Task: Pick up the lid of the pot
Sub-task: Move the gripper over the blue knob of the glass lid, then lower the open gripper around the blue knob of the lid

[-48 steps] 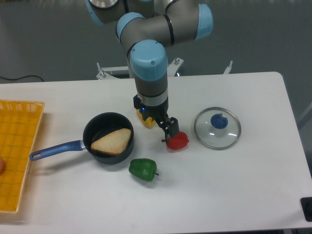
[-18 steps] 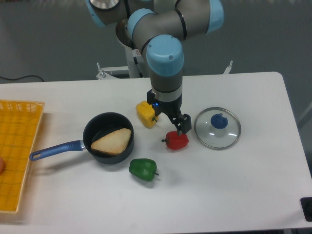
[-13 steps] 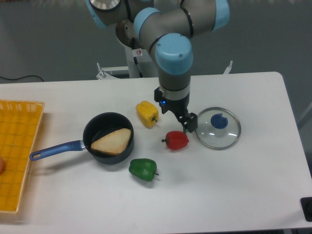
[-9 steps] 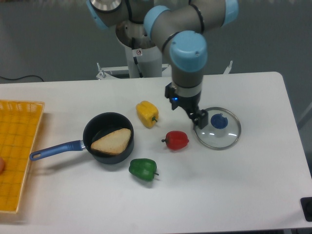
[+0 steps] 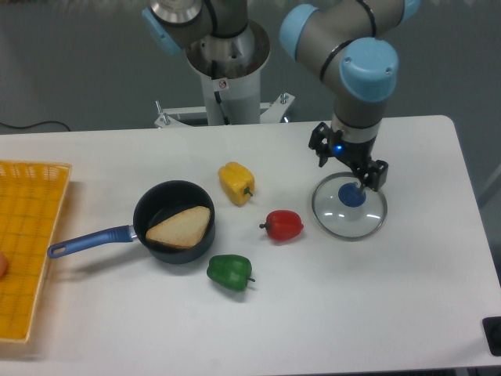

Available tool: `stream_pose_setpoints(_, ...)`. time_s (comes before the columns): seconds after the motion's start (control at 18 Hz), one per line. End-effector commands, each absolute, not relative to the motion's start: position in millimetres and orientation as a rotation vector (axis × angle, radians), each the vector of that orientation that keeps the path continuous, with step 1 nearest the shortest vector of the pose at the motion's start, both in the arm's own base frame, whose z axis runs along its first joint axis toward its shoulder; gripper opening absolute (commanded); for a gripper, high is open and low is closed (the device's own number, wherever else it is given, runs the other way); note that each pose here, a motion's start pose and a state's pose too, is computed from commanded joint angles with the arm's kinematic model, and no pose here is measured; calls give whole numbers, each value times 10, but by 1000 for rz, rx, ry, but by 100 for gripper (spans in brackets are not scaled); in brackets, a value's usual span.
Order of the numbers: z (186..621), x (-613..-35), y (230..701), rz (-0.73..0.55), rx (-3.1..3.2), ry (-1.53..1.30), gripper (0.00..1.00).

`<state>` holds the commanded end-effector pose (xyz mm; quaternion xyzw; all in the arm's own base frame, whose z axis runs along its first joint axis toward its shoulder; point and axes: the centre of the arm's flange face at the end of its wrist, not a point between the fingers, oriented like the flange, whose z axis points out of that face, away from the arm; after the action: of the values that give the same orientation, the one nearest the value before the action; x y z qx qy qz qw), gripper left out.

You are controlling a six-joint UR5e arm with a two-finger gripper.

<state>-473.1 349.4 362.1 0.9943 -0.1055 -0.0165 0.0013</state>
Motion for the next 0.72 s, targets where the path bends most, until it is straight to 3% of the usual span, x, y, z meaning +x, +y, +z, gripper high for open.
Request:
stream_pose_setpoints(0.44,3596,-4739,3489,-81,3130,-318,100)
stream_pose_setpoints(0.72,3345,-4664,3393,-18,3126,-245,100)
